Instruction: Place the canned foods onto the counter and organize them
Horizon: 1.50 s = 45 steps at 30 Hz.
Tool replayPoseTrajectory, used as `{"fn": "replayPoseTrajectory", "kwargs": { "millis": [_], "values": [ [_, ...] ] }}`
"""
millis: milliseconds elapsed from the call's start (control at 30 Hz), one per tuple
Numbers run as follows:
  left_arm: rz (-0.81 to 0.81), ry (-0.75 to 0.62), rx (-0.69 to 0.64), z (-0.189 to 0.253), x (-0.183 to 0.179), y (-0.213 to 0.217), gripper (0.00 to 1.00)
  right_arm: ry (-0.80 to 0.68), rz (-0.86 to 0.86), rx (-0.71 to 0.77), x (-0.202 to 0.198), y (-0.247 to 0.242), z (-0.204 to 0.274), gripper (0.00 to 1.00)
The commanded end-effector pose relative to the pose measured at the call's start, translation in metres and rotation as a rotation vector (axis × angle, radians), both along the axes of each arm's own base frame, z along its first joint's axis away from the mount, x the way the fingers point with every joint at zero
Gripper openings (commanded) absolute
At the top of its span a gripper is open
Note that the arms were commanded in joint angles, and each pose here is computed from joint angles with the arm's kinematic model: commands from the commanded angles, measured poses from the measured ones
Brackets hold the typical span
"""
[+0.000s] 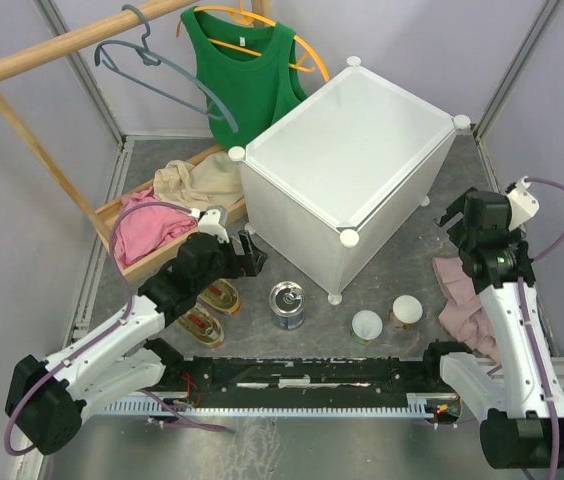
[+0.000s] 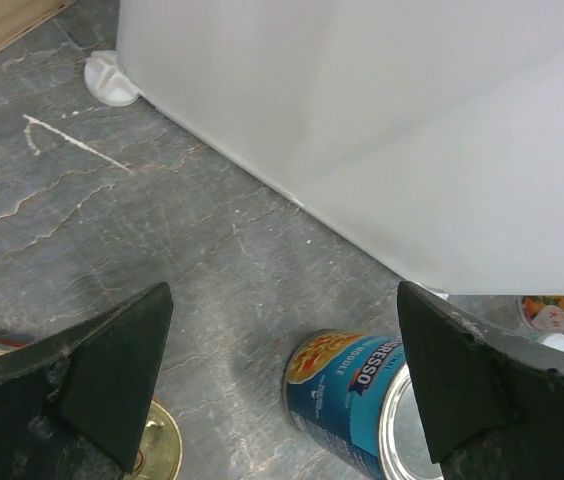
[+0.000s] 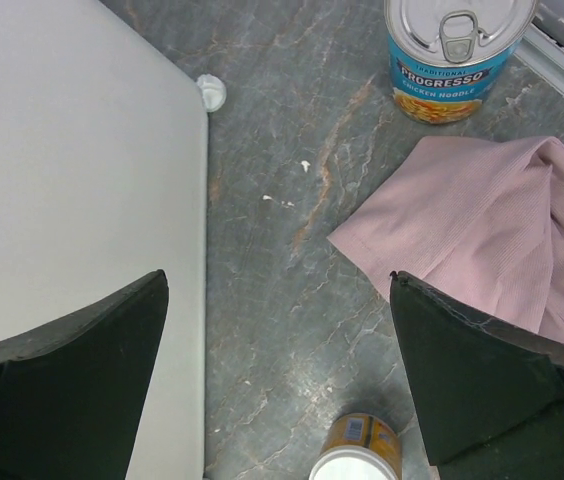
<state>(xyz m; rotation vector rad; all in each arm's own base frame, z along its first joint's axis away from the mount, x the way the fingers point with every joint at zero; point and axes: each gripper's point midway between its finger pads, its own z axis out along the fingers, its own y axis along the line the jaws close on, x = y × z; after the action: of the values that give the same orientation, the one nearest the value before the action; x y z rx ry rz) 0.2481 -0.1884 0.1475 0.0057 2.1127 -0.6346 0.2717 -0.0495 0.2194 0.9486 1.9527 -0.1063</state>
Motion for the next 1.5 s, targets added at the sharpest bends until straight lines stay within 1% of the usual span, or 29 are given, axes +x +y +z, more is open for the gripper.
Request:
{"fn": "replayPoseTrajectory", "kwargs": {
  "millis": [0, 133, 300, 367, 500, 633, 700, 867, 1067, 1167, 1300, 1467],
  "values": [
    [-0.01, -0.073, -0.11, 0.029, 0.007, -0.013, 0.99, -0.081, 0.01, -0.003, -0.011, 0.001, 0.018, 1.0],
    [0.01, -0.08, -0.085, 0.023, 0.015, -0.013, 0.99, -0.028, -0.05, -0.077, -0.011, -0.015, 0.014, 1.0],
    [0.034, -0.087, -0.046, 0.015, 0.022, -0.009, 0.99, 0.13, -0.155, -0.183, -0.013, -0.039, 0.011, 1.0],
    [0.052, -0.088, -0.048, 0.012, 0.022, -0.006, 0.99, 0.153, -0.197, -0.221, -0.014, -0.049, 0.012, 1.0],
    [0.099, -0.093, -0.065, 0.008, 0.022, 0.001, 0.99, 0.165, -0.262, -0.25, -0.014, -0.065, 0.015, 1.0],
    [0.117, -0.107, -0.096, 0.011, 0.023, 0.002, 0.99, 0.192, -0.292, -0.278, -0.01, -0.075, 0.019, 1.0],
    [0.116, -0.106, -0.104, 0.011, 0.023, 0.001, 0.99, 0.23, -0.315, -0.295, -0.01, -0.085, 0.015, 1.0],
    [0.097, -0.099, -0.122, 0.014, 0.022, -0.004, 0.99, 0.248, -0.331, -0.221, 0.001, -0.094, -0.002, 1.0],
    [0.083, -0.07, -0.077, 0.007, 0.023, -0.005, 0.99, 0.271, -0.375, -0.185, 0.012, -0.109, -0.017, 1.0],
    [0.088, -0.071, -0.069, 0.007, 0.023, -0.003, 0.99, 0.287, -0.397, -0.184, 0.013, -0.118, -0.024, 1.0],
    [0.095, -0.061, -0.025, 0.0, 0.023, 0.002, 0.99, 0.322, -0.408, -0.151, 0.016, -0.126, -0.041, 1.0],
    [0.11, -0.057, -0.019, -0.002, 0.024, 0.004, 0.99, 0.32, -0.431, -0.107, 0.023, -0.129, -0.052, 0.99]
  ]
}}
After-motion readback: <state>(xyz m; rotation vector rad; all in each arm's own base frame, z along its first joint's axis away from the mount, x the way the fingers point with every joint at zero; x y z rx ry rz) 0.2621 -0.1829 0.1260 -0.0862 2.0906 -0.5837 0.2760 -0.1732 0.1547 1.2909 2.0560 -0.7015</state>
